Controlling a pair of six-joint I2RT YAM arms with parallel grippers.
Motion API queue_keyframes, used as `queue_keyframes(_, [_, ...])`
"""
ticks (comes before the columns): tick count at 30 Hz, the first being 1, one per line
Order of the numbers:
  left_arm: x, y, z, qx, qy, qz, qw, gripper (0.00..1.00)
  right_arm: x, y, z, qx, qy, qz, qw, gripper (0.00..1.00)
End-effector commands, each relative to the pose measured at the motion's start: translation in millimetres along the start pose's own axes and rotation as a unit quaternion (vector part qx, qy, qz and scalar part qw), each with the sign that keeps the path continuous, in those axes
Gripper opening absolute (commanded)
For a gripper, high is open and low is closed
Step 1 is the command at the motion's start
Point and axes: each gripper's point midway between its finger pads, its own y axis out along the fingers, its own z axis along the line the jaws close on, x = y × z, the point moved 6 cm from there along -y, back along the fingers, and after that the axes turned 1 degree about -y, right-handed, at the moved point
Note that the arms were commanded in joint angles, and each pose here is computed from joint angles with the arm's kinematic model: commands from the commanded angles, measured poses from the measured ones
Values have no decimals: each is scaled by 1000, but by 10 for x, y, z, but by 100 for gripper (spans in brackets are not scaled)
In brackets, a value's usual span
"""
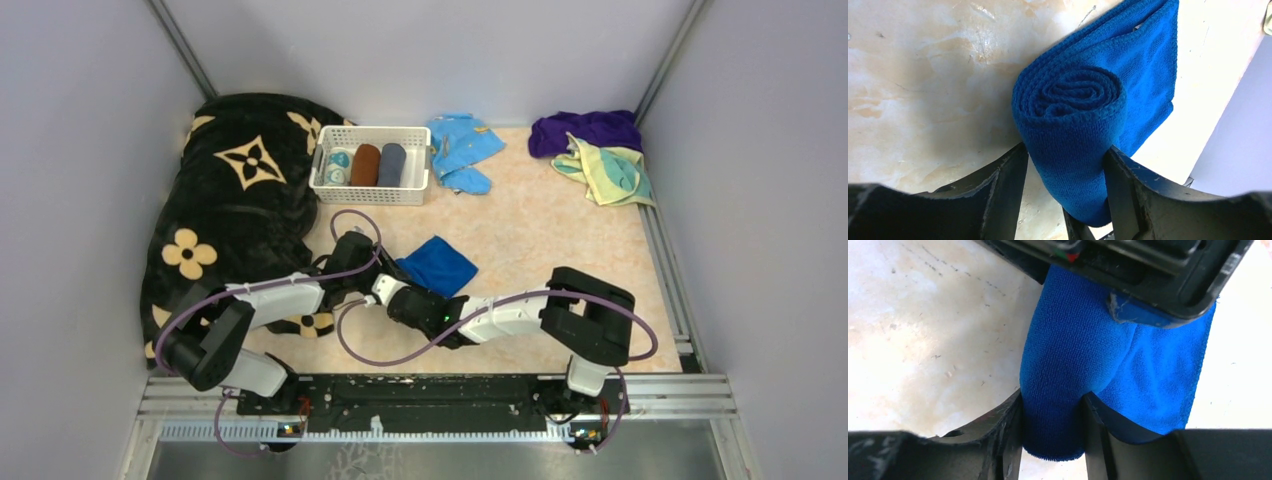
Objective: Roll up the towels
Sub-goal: Roll the towel at the center of the board.
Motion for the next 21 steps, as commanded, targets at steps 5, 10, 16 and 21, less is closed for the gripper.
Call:
queue_keyframes(5, [-32, -149, 236, 50, 4, -10, 999, 75, -119, -12, 18, 147, 81, 10, 986, 24])
queue_keyframes(10, [84, -385, 118, 10, 11, -53, 998, 85, 91, -238, -4, 322, 197, -72, 923, 19])
queue_keyframes(16, [16, -540, 98, -39, 10, -49, 998, 88, 119, -291, -141, 475, 323, -123, 810, 17])
queue_keyframes(21, [-46, -535, 127, -56, 3, -37, 998, 88, -16, -178, -222, 524, 411, -113, 737, 18])
